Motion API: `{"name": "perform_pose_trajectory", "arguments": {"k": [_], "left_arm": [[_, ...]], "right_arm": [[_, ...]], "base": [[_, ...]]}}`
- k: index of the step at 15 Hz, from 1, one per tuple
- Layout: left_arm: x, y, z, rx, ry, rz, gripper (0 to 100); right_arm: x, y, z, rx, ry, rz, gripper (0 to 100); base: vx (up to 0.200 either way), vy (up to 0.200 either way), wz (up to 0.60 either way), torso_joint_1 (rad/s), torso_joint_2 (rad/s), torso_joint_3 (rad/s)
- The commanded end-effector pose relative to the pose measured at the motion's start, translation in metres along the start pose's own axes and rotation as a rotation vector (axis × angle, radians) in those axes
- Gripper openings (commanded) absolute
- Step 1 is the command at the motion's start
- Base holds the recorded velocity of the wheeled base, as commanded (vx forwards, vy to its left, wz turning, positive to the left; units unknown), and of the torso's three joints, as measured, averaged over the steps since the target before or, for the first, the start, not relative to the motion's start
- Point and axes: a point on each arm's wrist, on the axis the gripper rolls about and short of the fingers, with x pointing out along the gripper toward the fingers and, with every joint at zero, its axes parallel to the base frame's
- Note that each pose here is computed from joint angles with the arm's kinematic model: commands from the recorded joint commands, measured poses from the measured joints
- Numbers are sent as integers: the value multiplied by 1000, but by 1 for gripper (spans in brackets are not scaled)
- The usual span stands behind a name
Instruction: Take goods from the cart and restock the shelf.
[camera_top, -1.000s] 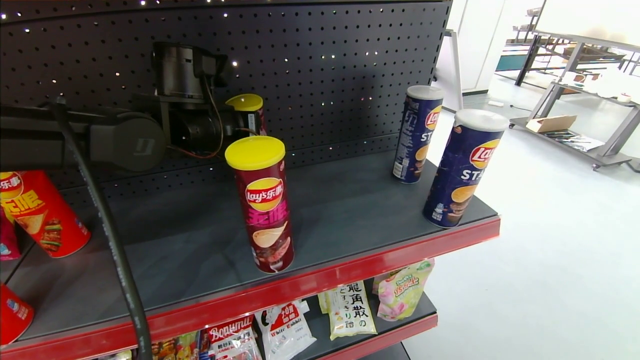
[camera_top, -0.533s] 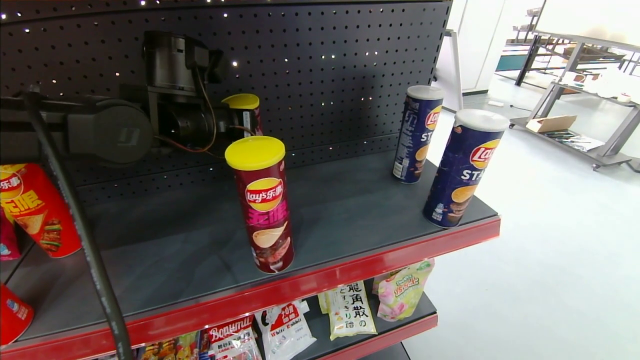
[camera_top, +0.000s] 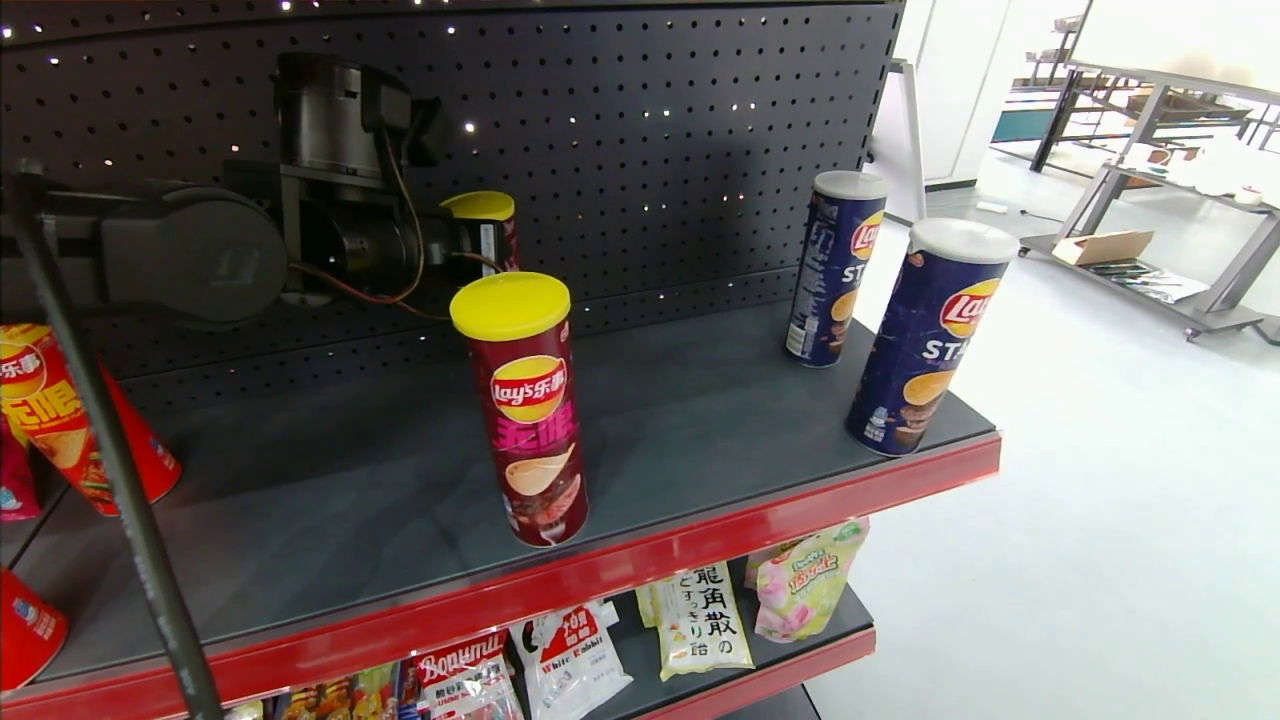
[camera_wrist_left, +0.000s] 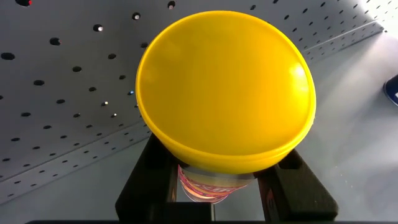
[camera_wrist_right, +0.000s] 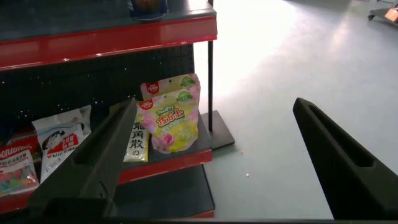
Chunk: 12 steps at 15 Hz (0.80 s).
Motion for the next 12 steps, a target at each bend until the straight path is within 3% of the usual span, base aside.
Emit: {"name": "perform_pose_trajectory", "arguments": {"k": [1,12], "left_arm": [[-2,-3,0,0,-3,-7,0],[2,-5,-5,-13,12,11,0]], "right_arm": [[0,0,0,-2,0,0,100],[0,0,0,0,0,0,100]], "base": [[0,0,0,0,0,0],[0,0,0,0,0,0]]}}
